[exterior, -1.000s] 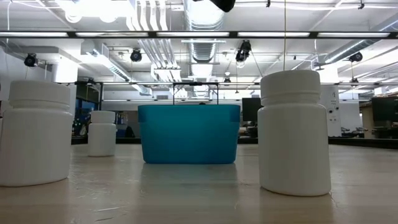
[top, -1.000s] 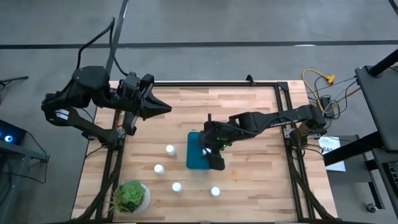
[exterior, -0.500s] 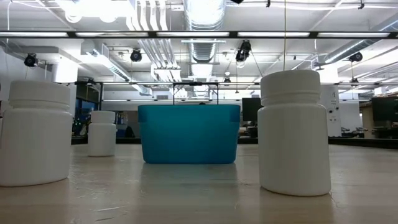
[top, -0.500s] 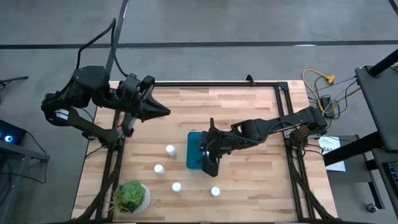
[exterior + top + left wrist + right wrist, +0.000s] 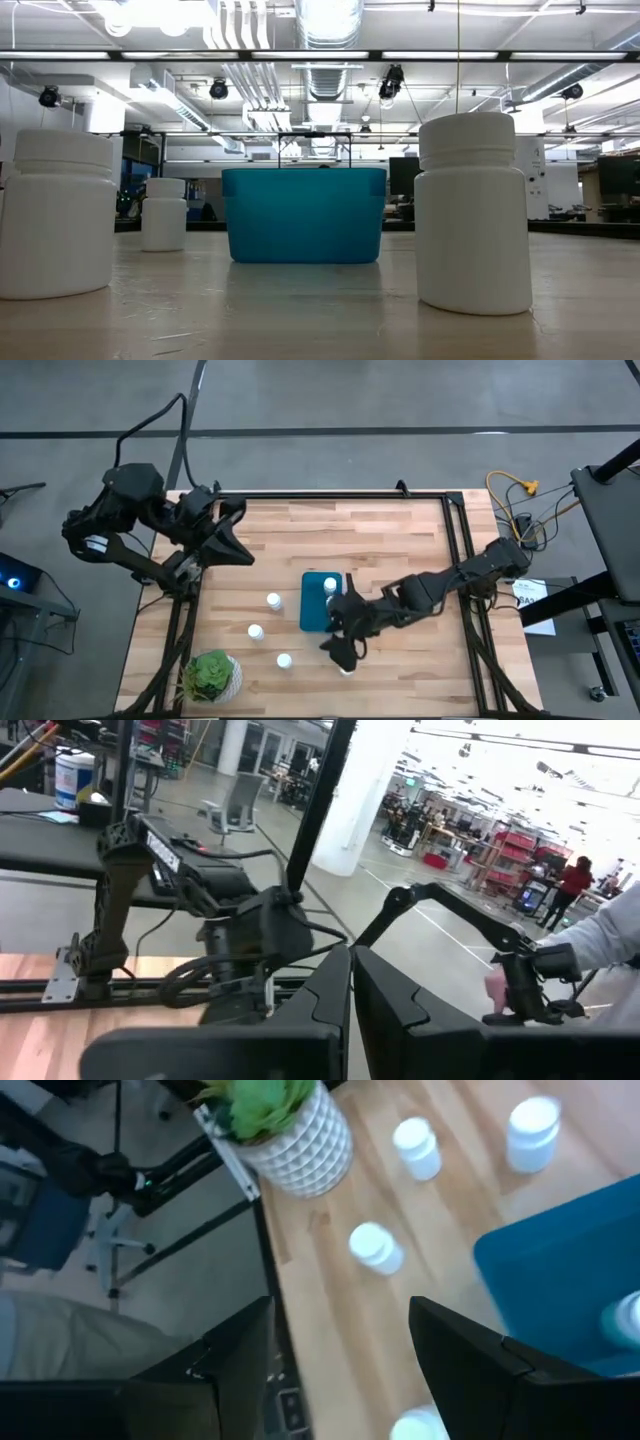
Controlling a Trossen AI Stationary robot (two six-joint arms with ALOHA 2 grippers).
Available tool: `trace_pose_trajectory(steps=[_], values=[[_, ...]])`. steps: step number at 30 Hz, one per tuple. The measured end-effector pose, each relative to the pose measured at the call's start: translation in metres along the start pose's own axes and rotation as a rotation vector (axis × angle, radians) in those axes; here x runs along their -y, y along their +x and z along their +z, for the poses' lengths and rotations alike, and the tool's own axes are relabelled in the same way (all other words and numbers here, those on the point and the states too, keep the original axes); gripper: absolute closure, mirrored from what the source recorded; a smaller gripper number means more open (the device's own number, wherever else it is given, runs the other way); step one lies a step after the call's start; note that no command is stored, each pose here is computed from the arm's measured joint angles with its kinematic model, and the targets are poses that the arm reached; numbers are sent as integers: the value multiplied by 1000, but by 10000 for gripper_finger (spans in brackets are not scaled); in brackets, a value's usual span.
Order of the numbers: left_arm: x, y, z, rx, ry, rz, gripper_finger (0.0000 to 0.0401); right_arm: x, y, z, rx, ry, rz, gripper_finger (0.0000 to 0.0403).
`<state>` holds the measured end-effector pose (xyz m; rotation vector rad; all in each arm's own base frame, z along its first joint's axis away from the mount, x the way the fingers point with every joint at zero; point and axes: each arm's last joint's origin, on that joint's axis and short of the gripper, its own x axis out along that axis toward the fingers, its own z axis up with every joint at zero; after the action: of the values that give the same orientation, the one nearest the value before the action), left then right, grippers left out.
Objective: Pick and place pill bottles into a basket
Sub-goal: Put the pill bottle into the bin
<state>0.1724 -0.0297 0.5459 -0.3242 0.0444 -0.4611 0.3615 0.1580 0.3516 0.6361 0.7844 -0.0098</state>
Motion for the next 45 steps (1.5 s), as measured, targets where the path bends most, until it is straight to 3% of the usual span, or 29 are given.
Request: trace_pose_trajectory(steps=[5, 13, 23, 38, 45], values=[[-1, 1, 0, -2, -11, 2, 401, -12, -2, -16, -36, -43, 16, 179], [-1, 2, -1, -6, -30, 2, 401, -22, -6, -42, -132, -265, 12, 179], [-2, 5, -1, -12, -32, 5, 401, -12, -7, -53, -238, -393, -86, 179], [-3, 6, -2, -14, -32, 8, 401, -17, 58, -69, -389, -537, -110, 179], [-6, 11, -3, -27, -37, 12, 401, -18, 82, -71, -499, -614, -225, 179]])
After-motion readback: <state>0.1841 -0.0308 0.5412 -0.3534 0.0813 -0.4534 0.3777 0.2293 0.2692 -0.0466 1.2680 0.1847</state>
